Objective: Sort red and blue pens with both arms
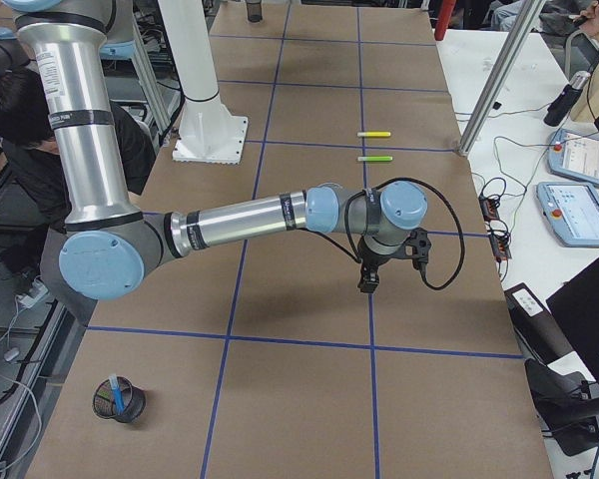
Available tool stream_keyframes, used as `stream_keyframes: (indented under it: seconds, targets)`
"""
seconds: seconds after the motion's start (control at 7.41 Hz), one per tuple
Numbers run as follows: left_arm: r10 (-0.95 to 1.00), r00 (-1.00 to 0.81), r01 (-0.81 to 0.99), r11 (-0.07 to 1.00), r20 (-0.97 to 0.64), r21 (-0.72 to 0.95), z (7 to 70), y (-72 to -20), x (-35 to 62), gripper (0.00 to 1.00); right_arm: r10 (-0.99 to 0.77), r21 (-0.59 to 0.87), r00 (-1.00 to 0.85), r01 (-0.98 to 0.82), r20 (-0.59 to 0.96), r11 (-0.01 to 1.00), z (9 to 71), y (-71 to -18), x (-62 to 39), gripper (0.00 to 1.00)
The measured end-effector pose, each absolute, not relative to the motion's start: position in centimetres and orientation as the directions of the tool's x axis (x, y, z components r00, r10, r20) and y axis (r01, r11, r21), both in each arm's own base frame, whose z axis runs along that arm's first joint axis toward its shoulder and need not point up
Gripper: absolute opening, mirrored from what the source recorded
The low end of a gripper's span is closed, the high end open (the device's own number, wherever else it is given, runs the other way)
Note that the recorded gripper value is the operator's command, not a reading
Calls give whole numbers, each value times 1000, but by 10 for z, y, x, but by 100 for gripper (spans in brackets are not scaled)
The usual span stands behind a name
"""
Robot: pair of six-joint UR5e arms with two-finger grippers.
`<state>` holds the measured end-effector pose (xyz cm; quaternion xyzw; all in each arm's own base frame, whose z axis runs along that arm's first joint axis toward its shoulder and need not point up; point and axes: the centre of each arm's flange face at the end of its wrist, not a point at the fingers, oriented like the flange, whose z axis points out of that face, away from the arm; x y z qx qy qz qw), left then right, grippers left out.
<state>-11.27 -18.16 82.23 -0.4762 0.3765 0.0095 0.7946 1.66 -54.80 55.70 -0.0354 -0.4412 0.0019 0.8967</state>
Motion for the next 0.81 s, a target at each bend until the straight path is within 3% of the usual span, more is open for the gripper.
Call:
stream_keyframes:
  seconds: [0.81]
  targets:
    - [-413,684,-373,511,-601,-775,848,-154,-117,0,39,-69,611,26,791,997,558,-546,15,100]
